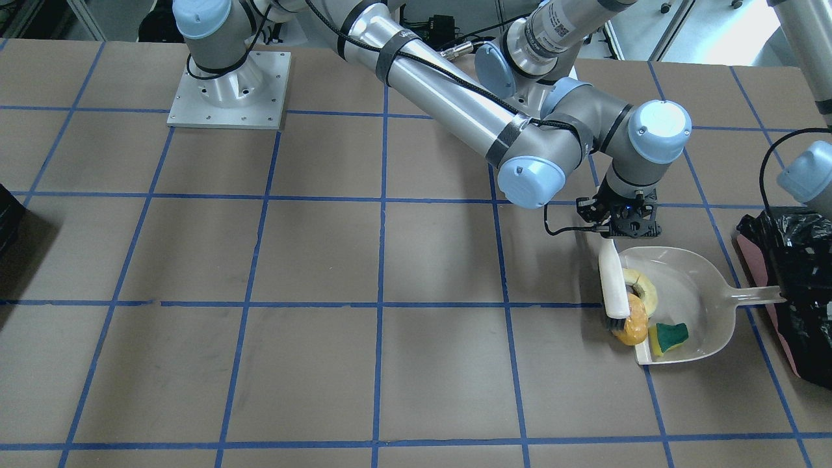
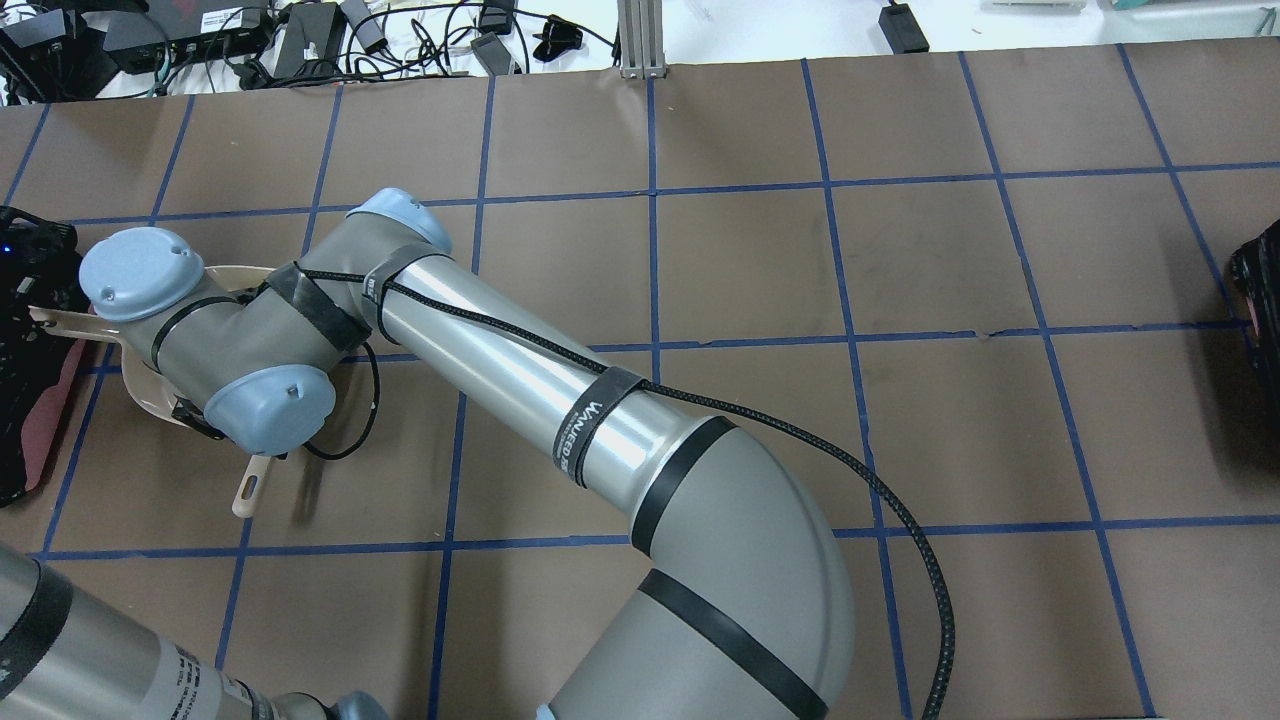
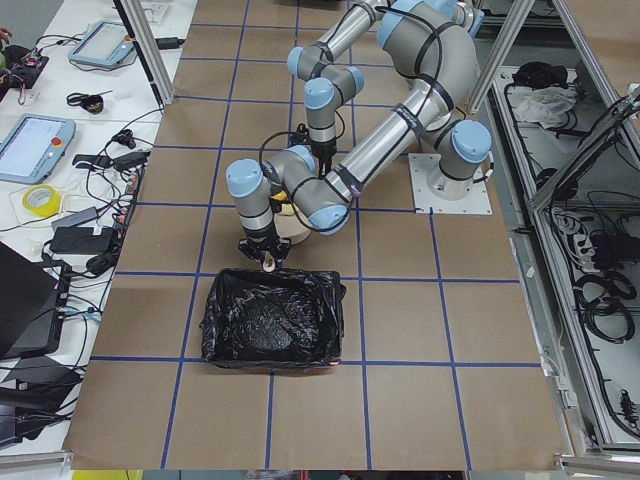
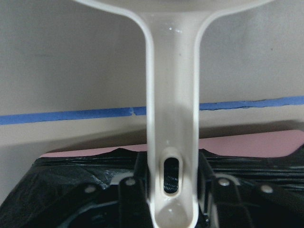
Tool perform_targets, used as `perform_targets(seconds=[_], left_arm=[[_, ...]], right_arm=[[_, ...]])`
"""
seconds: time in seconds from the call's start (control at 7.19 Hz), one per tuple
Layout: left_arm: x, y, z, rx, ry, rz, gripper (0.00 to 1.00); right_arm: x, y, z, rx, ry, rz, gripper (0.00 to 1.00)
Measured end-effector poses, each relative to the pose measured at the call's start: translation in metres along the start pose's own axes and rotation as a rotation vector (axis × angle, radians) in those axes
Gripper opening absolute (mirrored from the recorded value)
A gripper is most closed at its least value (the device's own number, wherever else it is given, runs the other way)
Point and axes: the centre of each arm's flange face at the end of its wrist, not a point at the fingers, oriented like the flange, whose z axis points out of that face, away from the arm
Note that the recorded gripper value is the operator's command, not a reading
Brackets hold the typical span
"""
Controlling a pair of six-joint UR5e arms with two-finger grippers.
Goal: Sweep and dump trash in nearest bin
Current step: 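Sweep the banana peel and bread into the dustpan with the right gripper's brush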
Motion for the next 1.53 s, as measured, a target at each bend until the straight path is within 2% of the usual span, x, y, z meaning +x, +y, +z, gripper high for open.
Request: perform_targets(seconds=[0.7,0.83,0.97,1.11,1.39,1.53], left_arm=[[-0.002,-0.004,0.000,-0.005,-0.005,0.006,0.00],[-0.003,-0.004,0.000,-0.005,-0.005,0.007,0.00],[-0.003,-0.004,0.000,-0.005,-0.005,0.007,0.00],[-0.002,-0.004,0.000,-0.005,-0.006,0.008,0.00],[-0.002,-0.004,0.000,-0.006,-0.006,0.008,0.00],[-0.002,-0.004,0.000,-0.006,-0.006,0.008,0.00]], right_arm=[[-0.031,0.009,-0.016,-0.085,-0.278,0.033,0.00],[-0.033,0.014,-0.033,-0.090,-0.298,0.041,0.00],[-0.028,0.015,-0.051,-0.085,-0.259,0.047,0.00],[-0.016,0.011,-0.063,-0.059,-0.176,0.046,0.00],[0.005,-0.010,-0.045,0.034,-0.007,0.045,0.00],[0.013,-0.022,-0.025,0.075,0.054,0.046,0.00]])
